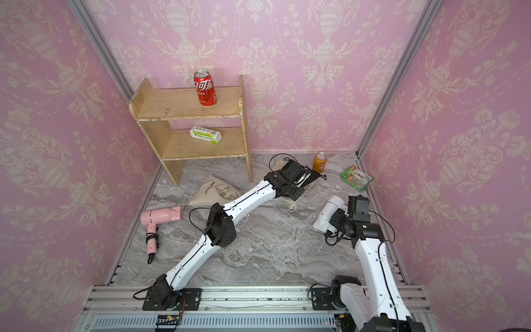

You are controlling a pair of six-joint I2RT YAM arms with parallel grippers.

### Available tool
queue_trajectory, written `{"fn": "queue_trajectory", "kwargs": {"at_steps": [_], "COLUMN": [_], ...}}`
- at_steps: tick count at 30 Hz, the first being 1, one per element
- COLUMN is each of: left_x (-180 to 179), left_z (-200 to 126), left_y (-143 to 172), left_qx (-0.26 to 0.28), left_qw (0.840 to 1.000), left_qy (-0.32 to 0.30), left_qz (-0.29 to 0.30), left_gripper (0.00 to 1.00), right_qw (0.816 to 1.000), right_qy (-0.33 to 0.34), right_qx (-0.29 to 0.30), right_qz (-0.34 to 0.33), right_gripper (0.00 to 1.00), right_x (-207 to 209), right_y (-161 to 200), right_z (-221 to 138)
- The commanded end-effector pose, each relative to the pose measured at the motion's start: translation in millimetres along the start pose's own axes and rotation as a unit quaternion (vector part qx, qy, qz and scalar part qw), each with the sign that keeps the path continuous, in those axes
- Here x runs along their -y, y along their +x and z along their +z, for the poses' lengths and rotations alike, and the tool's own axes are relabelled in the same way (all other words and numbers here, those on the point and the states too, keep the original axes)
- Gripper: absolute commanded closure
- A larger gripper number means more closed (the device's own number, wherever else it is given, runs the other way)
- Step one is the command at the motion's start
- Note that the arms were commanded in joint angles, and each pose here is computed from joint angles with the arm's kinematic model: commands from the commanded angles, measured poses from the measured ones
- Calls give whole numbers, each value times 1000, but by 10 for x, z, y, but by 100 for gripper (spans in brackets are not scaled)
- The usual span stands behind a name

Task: Pack away hair dryers
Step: Pick up the drawstring bag from the center of the board, then place the drawstring bag at the center of the board.

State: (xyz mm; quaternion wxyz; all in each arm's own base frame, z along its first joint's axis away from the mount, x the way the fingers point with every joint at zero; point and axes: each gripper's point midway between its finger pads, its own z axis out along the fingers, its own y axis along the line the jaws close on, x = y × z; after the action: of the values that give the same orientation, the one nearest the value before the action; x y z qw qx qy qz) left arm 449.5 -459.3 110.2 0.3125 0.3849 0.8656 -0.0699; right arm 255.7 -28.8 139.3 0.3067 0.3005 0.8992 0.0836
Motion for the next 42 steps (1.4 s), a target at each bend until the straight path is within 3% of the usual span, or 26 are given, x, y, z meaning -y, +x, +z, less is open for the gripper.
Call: {"fn": "queue_trajectory", "kwargs": {"at_steps": [1,5,9,16,21,24,25,26,28,29,35,42], "left_x": [-566,-896,-935,-766,-839,-951,-994,-1028,-1091,-1179,-1616,-1928], "left_z": [-832,-1313,-1699,-2407,-2652,-2602,-2574,-2545,-2550,-2575,-2858,-3174], "left_y": [-188,-91,110,854,1603,2027,2147,2247,2352,2396,2579,2650], "left_qx": [10,5,10,59,70,51,39,24,14,14,-4,-41], "left_qw": [998,997,994,992,994,995,994,993,989,984,955,929], "left_qy": [-33,-31,-25,-12,-62,-88,-98,-103,-106,-125,-185,-269], "left_qz": [45,65,104,115,55,-10,-33,-56,-102,-129,-231,-250], "left_gripper": [100,100,100,100,100,99,85,59,20,10,4,2], "right_qw": [998,996,995,993,992,991,991,990,991,991,991,990], "right_qy": [-35,-55,-73,-91,-105,-113,-116,-119,-120,-121,-126,-127], "right_qx": [56,67,72,75,76,74,71,70,66,64,50,33], "right_qz": [-13,-8,-4,-3,-1,0,-1,-2,-6,-8,-18,-48], "right_gripper": [82,81,81,81,81,81,80,80,80,80,80,79], "right_x": [-185,-280,-346,-394,-404,-406,-413,-421,-427,-427,-459,-575], "right_y": [-297,-369,-394,-375,-314,-265,-249,-243,-220,-212,-142,-52], "right_z": [-232,-331,-377,-422,-448,-442,-438,-443,-444,-444,-386,-270]}}
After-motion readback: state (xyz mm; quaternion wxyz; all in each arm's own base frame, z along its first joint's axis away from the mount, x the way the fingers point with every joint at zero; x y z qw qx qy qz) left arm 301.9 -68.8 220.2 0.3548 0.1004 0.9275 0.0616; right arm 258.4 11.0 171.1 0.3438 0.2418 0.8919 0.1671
